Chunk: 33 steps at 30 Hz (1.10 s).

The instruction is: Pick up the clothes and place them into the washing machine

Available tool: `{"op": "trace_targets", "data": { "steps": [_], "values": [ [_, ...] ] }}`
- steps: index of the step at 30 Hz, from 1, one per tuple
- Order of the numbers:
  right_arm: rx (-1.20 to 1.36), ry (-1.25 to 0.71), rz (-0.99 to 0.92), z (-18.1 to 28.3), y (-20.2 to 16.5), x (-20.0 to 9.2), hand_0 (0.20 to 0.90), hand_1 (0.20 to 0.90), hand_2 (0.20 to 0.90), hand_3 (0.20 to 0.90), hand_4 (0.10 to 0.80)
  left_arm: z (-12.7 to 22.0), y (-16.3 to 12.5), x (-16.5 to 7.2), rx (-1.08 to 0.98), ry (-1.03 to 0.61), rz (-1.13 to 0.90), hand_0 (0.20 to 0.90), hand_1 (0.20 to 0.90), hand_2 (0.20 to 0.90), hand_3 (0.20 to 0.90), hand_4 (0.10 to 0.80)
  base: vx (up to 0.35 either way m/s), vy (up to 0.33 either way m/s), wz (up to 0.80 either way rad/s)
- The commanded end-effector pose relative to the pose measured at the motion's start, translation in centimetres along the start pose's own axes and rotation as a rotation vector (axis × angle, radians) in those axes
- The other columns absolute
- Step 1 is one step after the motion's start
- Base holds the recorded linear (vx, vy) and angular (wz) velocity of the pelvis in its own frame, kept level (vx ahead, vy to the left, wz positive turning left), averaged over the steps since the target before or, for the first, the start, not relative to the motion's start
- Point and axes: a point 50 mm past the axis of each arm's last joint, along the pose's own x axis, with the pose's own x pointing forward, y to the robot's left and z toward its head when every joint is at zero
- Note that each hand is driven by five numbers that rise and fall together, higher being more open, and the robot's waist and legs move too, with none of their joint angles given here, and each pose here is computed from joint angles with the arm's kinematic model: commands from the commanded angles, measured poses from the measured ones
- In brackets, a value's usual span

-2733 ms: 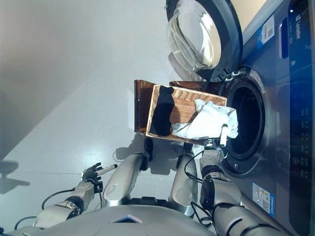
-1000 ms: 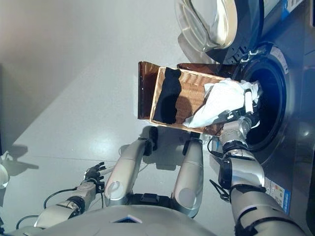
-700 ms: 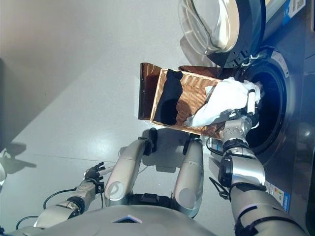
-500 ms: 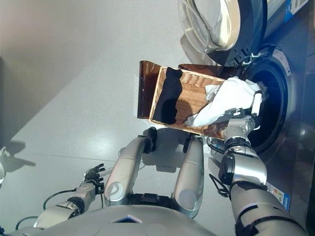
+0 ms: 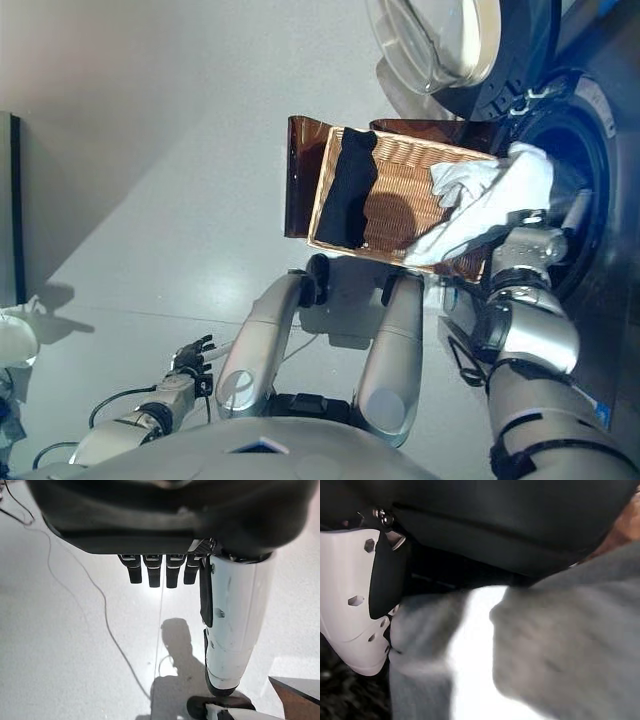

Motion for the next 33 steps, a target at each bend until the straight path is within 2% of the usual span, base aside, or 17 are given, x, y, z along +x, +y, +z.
{"op": "trace_targets", "data": {
  "steps": [1,12,20,21,22,27,29,33],
  "values": [
    [0.169,-0.358,0.086,10.5,3.4,-0.1,0.2,0.2,0.2,0.2,0.3,-4.9,3.2,-0.8,0.058,0.137,0.105,0.9,0.9,0.9,0.9,0.8,0.0,0.0,0.0],
    [0.208,-0.49,-0.059,15.5,1.5,0.2,0.2,0.2,0.2,0.2,0.3,-6.0,2.7,-1.1,0.07,0.182,0.103,0.9,0.9,0.9,0.9,0.8,-0.002,0.011,0.01],
    [0.116,-0.563,-0.09,16.0,1.9,-0.4,0.2,0.2,0.2,0.2,0.3,-6.5,2.0,-1.3,0.081,0.187,0.092,0.9,0.9,0.9,0.9,0.8,-0.018,0.032,0.0],
    [0.028,-0.564,-0.066,15.6,2.4,-0.4,0.469,0.469,0.469,0.469,0.492,-6.2,2.0,-1.3,0.084,0.175,0.091,0.9,0.9,0.9,0.9,0.8,-0.109,0.048,-0.05],
    [-0.009,-0.539,-0.033,14.8,2.8,-0.3,0.9,0.9,0.9,0.9,0.8,-5.8,1.8,-1.2,0.088,0.156,0.086,0.9,0.9,0.9,0.9,0.8,-0.023,0.038,-0.06],
    [-0.176,-0.52,0.022,13.9,3.5,-0.2,0.9,0.9,0.9,0.9,0.8,-5.5,2.0,-1.1,0.079,0.146,0.089,0.9,0.9,0.9,0.9,0.8,0.007,0.016,-0.07],
    [-0.299,-0.494,0.05,12.5,3.2,0.2,0.9,0.9,0.9,0.9,0.8,-5.4,2.3,-1.0,0.078,0.147,0.092,0.9,0.9,0.9,0.9,0.8,0.036,-0.005,-0.1],
    [-0.385,-0.419,0.088,8.8,2.1,0.5,0.9,0.9,0.9,0.9,0.8,-5.7,2.6,-1.1,0.072,0.165,0.103,0.9,0.9,0.9,0.9,0.8,0.009,-0.019,-0.05]
  ]
}}
